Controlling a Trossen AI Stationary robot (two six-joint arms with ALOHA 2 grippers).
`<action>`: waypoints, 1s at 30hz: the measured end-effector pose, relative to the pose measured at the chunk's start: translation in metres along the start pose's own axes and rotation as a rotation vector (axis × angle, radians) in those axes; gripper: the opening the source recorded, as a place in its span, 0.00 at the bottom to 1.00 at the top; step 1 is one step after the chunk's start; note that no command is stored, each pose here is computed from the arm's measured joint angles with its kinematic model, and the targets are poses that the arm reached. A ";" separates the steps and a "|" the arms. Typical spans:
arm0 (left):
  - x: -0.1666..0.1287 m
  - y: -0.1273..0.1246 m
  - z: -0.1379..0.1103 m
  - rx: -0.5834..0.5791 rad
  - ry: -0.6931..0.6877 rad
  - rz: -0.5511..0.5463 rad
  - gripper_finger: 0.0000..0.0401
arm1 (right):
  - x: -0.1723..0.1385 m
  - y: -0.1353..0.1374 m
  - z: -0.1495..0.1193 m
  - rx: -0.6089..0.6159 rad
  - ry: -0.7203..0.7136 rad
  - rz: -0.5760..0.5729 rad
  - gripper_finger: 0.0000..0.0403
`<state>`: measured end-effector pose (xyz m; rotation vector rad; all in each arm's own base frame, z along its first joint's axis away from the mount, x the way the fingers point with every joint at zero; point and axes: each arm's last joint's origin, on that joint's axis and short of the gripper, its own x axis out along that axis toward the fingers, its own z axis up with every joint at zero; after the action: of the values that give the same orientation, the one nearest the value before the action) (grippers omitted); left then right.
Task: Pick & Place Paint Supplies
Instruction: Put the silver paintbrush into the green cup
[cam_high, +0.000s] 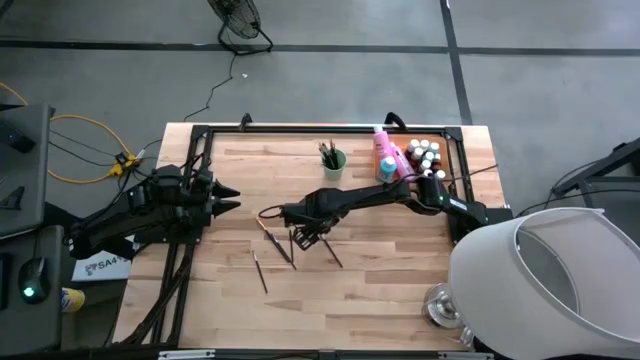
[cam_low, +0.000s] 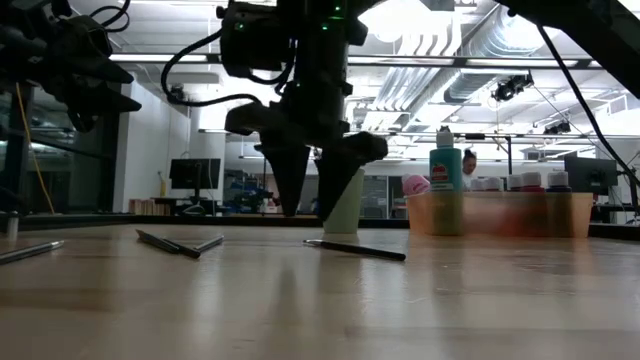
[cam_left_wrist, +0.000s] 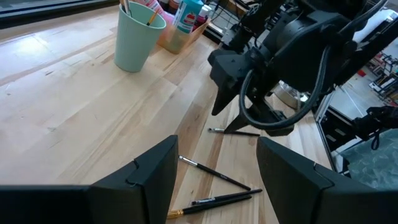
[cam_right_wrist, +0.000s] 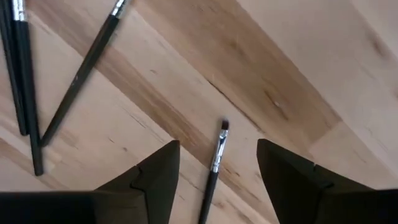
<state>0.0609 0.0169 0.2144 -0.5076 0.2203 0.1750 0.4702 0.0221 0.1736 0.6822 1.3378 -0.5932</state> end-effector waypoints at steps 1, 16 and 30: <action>0.000 0.000 0.000 0.000 0.000 0.000 0.53 | 0.000 0.000 0.000 -0.020 -0.003 -0.002 0.52; 0.000 0.000 0.000 0.000 0.001 -0.002 0.53 | 0.027 -0.001 0.006 -0.036 0.021 -0.016 0.44; 0.000 0.000 0.000 0.000 0.000 -0.001 0.53 | 0.038 -0.002 0.007 -0.031 0.040 -0.029 0.22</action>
<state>0.0608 0.0169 0.2144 -0.5076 0.2201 0.1744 0.4786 0.0152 0.1363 0.6539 1.3933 -0.5834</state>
